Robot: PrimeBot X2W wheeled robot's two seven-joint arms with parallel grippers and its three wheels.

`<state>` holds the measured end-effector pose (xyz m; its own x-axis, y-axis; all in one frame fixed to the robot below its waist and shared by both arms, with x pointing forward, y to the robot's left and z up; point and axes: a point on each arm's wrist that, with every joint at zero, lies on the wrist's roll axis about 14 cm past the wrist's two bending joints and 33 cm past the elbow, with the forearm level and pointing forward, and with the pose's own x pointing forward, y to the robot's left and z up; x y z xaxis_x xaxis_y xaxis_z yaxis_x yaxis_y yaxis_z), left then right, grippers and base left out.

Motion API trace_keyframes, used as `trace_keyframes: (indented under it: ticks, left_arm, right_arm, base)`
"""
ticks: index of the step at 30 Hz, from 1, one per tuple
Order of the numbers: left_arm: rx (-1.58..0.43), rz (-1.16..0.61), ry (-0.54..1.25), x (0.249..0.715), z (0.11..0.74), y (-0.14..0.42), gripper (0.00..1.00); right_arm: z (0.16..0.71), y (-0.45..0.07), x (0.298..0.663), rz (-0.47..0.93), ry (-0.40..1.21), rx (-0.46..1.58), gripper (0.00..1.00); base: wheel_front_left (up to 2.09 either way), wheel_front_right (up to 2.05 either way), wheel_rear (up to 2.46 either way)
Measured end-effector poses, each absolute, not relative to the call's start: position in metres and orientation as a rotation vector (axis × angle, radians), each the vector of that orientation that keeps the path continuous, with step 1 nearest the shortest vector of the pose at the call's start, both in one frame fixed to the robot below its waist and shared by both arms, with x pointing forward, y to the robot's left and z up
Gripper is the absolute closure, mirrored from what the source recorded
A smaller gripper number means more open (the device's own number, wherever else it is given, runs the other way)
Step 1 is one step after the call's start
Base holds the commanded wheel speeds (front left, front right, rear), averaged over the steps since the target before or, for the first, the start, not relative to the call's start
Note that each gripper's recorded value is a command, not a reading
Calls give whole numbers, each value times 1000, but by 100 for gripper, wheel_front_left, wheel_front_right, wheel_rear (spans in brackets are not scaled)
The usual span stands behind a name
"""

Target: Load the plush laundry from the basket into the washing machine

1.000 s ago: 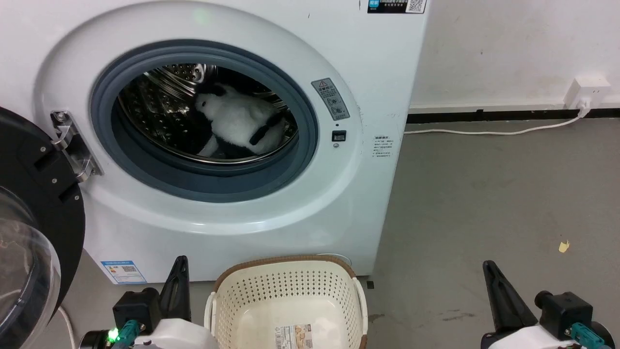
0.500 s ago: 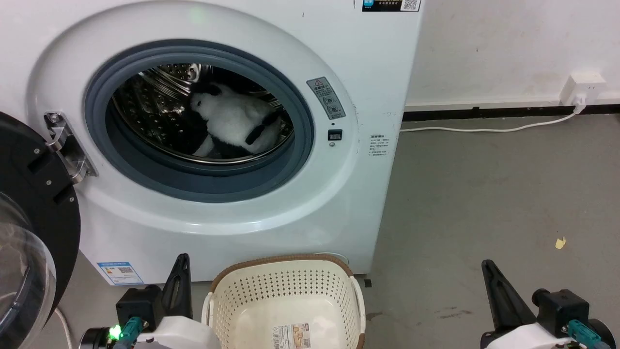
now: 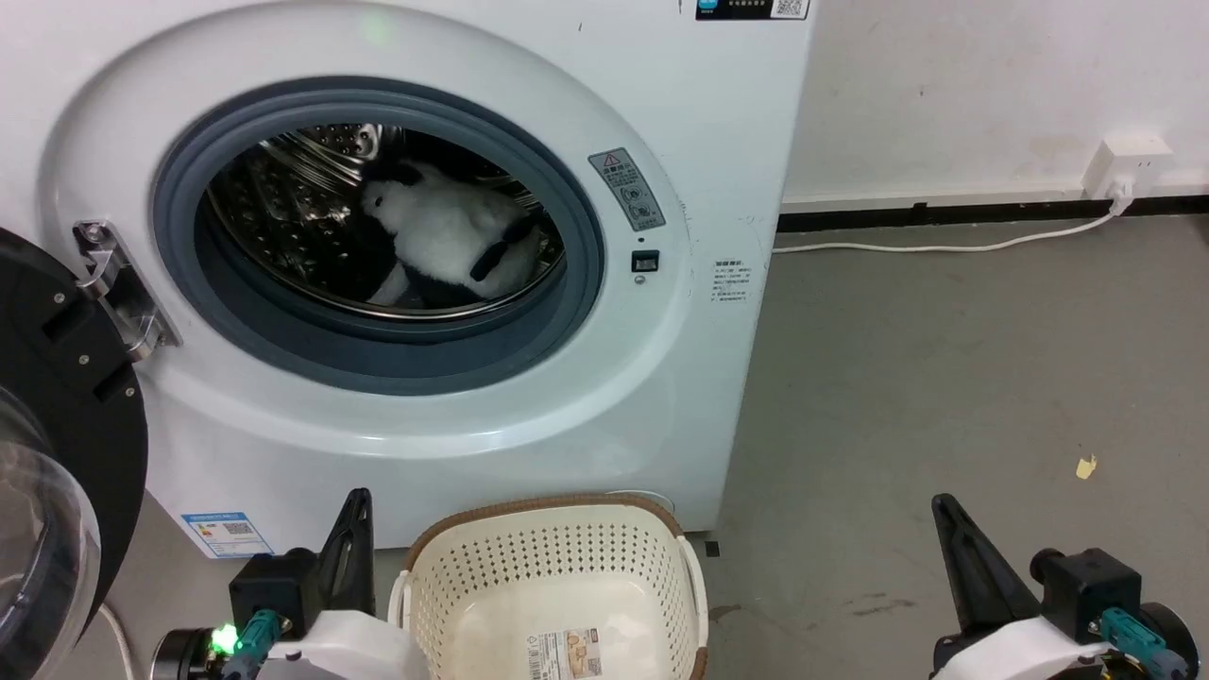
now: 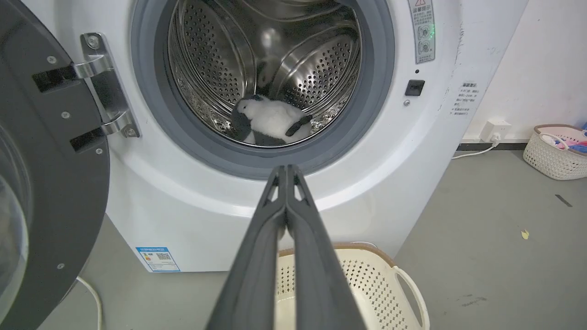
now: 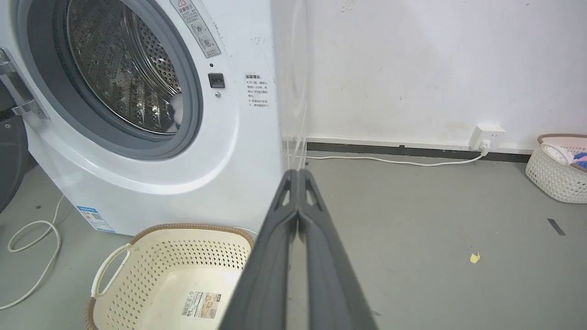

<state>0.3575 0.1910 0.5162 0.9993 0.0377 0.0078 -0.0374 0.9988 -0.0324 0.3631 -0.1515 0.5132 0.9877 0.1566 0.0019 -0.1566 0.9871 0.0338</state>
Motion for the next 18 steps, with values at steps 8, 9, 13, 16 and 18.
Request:
trace_keyframes:
  ticks: [8,9,13,16,18]
  left_arm:
    - [-19,29,-3,360,517,188,100]
    - [-19,28,-2,360,517,187,100]
    - [-15,26,-2,361,518,186,100]
    - [-10,19,0,362,518,184,100]
    - [-6,19,1,362,518,184,100]
  right_arm:
    - [513,-153,363,152,9,23,100]
    - [513,-153,363,152,9,21,100]
    - [514,-154,363,150,13,14,100]
    - [513,-155,363,148,14,10,100]
    - [513,-155,363,148,18,6,100]
  base:
    - [0,0,0]
    - [0,0,0]
    - [0,0,0]
    - [0,0,0]
    - [0,0,0]
